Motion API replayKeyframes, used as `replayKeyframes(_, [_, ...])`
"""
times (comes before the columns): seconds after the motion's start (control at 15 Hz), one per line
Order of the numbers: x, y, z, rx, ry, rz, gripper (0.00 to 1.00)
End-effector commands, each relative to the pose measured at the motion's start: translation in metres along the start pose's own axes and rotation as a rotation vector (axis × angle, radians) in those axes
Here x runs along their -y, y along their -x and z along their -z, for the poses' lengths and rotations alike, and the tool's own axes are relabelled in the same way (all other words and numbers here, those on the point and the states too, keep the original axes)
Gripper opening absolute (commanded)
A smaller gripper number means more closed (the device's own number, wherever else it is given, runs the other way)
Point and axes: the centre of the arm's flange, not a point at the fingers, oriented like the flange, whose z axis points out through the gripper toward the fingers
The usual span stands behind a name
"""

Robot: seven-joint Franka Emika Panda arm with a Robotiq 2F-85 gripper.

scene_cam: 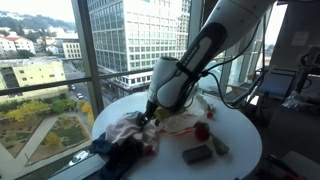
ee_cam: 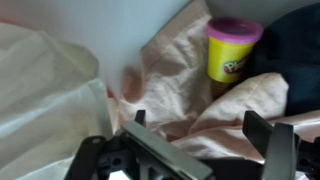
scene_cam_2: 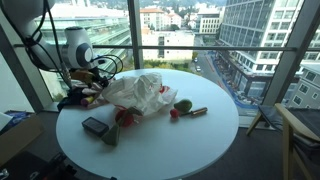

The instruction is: Remove the items from the plastic, then place them on the table

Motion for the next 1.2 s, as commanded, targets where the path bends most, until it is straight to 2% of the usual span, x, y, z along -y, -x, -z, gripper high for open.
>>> replayKeyframes(0.0, [-0.041, 0.006, 0.039, 0.011, 0.037, -0.129, 1.00])
replayKeyframes(0.2, [-0.067, 0.010, 0.084, -0.027, 0.034, -0.239, 1.00])
replayKeyframes(0.47, [-0.079, 0.020, 0.146, -0.044, -0.031, -0.337, 1.00])
replayKeyframes(0.53, [-0.080, 0.024, 0.160, -0.041, -0.025, -0.364, 1.00])
replayKeyframes(0.8, [-0.087, 0.040, 0.195, 0.017, 0.057, -0.418, 1.00])
replayKeyframes(1.13, [-0.100, 0.059, 0.213, 0.069, 0.161, -0.485, 1.00])
